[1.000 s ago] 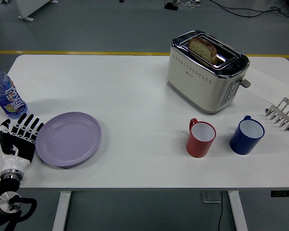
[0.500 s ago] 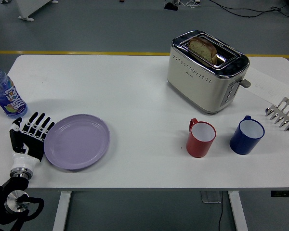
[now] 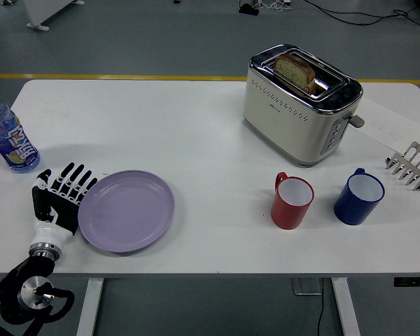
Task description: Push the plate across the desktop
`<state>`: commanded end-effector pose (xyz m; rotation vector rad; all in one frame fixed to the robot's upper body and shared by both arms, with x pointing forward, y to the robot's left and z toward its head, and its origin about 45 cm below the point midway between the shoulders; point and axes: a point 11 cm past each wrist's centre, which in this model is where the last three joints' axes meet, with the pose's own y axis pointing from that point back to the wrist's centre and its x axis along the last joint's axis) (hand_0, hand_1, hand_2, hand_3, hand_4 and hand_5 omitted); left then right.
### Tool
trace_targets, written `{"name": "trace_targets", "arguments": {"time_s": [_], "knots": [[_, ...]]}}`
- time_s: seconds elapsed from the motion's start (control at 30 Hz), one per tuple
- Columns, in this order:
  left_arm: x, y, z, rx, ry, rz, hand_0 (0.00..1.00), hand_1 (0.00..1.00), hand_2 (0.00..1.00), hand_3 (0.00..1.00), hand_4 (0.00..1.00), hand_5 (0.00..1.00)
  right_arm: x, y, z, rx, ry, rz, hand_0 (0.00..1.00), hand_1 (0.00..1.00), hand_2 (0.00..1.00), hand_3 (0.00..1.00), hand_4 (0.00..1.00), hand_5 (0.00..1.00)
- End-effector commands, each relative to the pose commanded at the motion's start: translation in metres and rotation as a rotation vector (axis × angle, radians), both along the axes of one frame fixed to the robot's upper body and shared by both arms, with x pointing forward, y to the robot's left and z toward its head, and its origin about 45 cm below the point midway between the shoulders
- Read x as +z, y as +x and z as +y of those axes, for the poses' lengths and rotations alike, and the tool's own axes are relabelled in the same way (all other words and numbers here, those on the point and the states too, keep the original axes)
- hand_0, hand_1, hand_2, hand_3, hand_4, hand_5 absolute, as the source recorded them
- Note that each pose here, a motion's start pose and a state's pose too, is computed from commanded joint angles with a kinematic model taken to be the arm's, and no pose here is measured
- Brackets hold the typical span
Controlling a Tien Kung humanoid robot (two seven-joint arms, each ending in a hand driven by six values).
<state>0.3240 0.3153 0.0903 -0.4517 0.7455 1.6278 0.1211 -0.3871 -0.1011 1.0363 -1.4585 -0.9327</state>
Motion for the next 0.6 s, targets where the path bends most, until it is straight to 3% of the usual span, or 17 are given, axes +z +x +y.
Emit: {"name": "trace_targets", "arguments": {"time_s": [0.6], "knots": [[0.001,0.0005,-0.036,-0.128,-0.002,0.010,0.679,0.699,0.668,0.583,0.503,0.998,0.000,-0.001,0.000,0.002,0.000,0.000,0.580,0.553,0.625,0.634,0.146,0.658]]}}
